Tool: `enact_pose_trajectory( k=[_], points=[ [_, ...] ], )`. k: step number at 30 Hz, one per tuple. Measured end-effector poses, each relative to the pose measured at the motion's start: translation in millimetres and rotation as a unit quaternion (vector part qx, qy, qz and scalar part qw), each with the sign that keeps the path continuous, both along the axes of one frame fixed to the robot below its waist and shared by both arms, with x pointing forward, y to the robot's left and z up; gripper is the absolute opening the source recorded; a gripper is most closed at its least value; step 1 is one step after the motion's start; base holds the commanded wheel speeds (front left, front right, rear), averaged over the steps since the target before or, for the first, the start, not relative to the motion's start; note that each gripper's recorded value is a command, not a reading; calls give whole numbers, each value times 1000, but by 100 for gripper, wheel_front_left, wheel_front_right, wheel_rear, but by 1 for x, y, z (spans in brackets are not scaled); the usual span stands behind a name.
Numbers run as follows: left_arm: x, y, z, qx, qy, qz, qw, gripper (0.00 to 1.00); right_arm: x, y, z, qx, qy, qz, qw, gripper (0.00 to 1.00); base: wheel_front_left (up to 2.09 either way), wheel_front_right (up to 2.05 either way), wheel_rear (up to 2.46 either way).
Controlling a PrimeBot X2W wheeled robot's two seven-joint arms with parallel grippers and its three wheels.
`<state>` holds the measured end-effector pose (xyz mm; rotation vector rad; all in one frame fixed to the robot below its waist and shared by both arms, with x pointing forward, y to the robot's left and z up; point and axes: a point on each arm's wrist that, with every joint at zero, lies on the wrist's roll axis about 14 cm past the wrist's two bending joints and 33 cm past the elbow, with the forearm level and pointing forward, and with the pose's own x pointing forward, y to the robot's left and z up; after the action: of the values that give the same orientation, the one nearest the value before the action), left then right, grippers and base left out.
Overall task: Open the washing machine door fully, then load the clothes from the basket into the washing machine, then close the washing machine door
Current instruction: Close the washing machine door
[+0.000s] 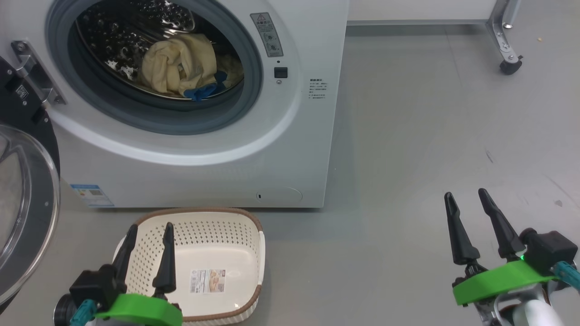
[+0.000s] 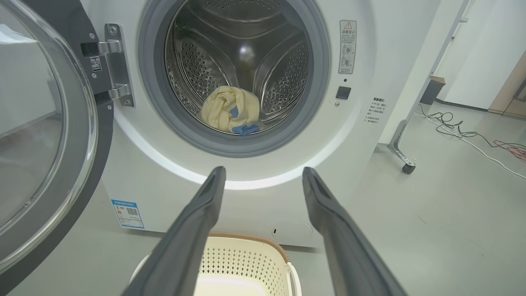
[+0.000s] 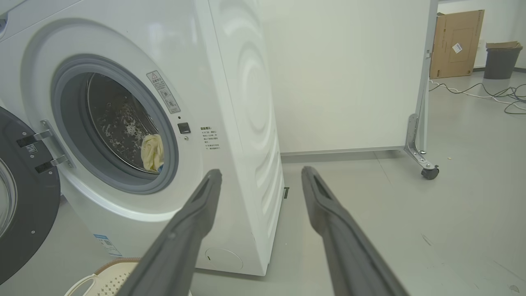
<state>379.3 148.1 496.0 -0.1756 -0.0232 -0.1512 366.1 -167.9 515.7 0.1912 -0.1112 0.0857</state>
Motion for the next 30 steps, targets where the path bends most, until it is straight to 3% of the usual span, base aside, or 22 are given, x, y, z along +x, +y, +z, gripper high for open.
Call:
enact_pose_trajectory(
  k=[22,30],
  points=[
    [1,1,10,2,-15,2,1000,100,1,4,5,1,-7,5,1000,100,-176,176,0],
    [0,1,8,0,-13,2,1000,100,1,6,3,1,-5,8,1000,100,-93,93,0]
  ],
)
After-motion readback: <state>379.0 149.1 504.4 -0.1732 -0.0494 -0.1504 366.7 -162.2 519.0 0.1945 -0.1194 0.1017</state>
